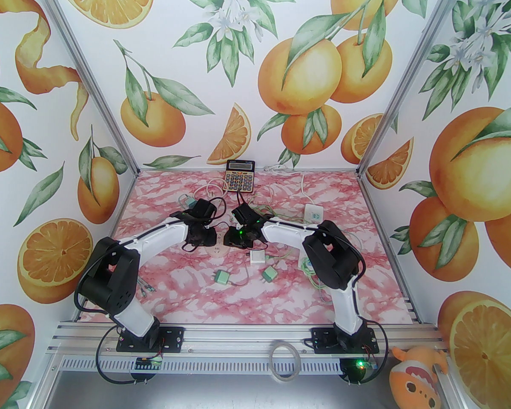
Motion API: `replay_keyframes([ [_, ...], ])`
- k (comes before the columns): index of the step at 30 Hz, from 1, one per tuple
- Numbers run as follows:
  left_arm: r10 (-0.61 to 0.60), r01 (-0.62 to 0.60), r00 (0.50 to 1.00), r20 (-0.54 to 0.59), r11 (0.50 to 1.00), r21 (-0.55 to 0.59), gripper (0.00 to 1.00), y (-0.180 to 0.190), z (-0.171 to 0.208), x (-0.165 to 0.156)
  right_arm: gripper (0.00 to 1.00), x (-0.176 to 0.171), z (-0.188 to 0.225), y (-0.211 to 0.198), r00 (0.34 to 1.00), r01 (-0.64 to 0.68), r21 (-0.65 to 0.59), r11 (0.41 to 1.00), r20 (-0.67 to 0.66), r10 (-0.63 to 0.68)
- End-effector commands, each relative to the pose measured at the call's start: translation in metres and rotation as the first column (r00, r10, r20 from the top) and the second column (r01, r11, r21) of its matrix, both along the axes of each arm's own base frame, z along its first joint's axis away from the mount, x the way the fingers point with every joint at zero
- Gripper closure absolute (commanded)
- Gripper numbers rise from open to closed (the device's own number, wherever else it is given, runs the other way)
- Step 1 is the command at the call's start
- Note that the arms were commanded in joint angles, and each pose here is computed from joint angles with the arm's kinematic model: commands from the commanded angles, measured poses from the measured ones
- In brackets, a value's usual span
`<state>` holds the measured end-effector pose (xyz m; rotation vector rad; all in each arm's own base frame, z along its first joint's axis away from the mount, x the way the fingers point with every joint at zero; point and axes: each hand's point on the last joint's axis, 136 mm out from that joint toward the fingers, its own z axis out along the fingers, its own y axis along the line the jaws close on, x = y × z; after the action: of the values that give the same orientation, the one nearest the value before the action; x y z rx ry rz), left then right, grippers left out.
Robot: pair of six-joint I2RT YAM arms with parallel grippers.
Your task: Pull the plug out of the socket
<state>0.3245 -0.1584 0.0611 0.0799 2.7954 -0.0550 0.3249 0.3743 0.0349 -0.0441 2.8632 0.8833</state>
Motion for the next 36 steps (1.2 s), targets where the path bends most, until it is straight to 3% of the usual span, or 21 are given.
replay_keyframes([
  [1,-0.049,0.047,0.999,0.009,0.993,0.105,0.88,-0.004,0.007,-0.002,0.71,-0.017,-0.046,-0.032,0.996,0.009,-0.176,0.984,-0.085,-0.025],
  [9,-0.125,0.117,0.992,0.012,0.958,0.261,0.89,-0.016,0.002,-0.008,0.71,-0.018,-0.049,-0.033,0.995,0.010,-0.181,0.983,-0.092,-0.027],
  [17,-0.153,0.146,0.988,0.007,0.956,0.254,0.89,-0.023,0.002,-0.009,0.71,-0.017,-0.048,-0.031,0.996,0.006,-0.181,0.983,-0.091,-0.023],
  [24,-0.054,0.054,0.998,-0.012,0.997,0.048,0.89,-0.011,0.006,-0.003,0.71,-0.018,-0.049,-0.033,0.996,0.003,-0.193,0.981,-0.092,-0.021],
  [29,0.024,-0.030,0.999,-0.048,0.992,-0.126,0.89,0.002,0.006,0.001,0.71,-0.019,-0.049,-0.034,0.996,-0.002,-0.197,0.980,-0.092,-0.016],
  [36,0.045,-0.055,0.997,-0.064,0.985,-0.166,0.89,0.004,0.004,0.003,0.71,-0.017,-0.049,-0.033,0.996,-0.002,-0.199,0.980,-0.091,-0.016],
])
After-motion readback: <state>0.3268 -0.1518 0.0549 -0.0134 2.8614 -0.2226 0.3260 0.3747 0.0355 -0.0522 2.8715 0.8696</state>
